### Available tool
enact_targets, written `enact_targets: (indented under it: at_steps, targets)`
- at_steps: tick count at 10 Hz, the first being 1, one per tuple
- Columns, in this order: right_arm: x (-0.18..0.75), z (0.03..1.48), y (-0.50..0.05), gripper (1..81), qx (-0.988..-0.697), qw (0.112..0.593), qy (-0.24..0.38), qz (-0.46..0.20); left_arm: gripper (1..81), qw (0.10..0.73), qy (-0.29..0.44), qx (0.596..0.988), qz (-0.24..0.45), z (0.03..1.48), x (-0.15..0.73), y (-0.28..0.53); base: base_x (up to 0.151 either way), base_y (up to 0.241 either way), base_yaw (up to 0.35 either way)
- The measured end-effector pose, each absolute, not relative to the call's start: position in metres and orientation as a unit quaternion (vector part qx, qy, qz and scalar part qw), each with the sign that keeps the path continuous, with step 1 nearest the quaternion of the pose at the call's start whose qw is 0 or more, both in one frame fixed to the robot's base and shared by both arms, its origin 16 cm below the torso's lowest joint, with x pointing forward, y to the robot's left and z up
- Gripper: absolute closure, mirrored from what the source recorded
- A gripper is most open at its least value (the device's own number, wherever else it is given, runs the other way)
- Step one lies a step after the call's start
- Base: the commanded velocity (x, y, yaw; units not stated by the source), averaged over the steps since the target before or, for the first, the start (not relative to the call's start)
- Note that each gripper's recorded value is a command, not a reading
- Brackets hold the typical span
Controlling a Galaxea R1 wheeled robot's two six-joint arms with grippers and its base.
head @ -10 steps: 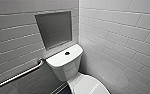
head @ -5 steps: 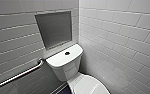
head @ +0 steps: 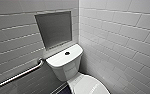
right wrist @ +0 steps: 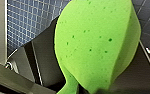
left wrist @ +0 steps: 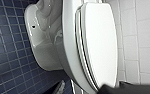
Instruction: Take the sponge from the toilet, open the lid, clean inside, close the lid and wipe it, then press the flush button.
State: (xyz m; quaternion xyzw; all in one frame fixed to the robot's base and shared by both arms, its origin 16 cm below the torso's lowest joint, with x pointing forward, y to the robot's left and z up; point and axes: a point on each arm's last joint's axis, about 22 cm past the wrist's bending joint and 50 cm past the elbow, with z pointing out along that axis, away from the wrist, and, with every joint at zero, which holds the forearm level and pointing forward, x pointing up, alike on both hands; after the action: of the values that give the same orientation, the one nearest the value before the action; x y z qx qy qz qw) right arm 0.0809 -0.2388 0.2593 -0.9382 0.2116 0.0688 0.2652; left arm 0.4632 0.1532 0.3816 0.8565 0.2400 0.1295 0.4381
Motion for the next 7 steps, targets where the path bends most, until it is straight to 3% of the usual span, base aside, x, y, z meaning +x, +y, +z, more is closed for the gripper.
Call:
enact_targets:
  at_steps: [7]
  targets:
    - [0.061,0.261,-0.220,81.1,-0.934,0.272,0.211,0.091,1.0,0.455,0.220,0.857,0.095,0.364,0.488,0.087,0.000,0.000,0.000]
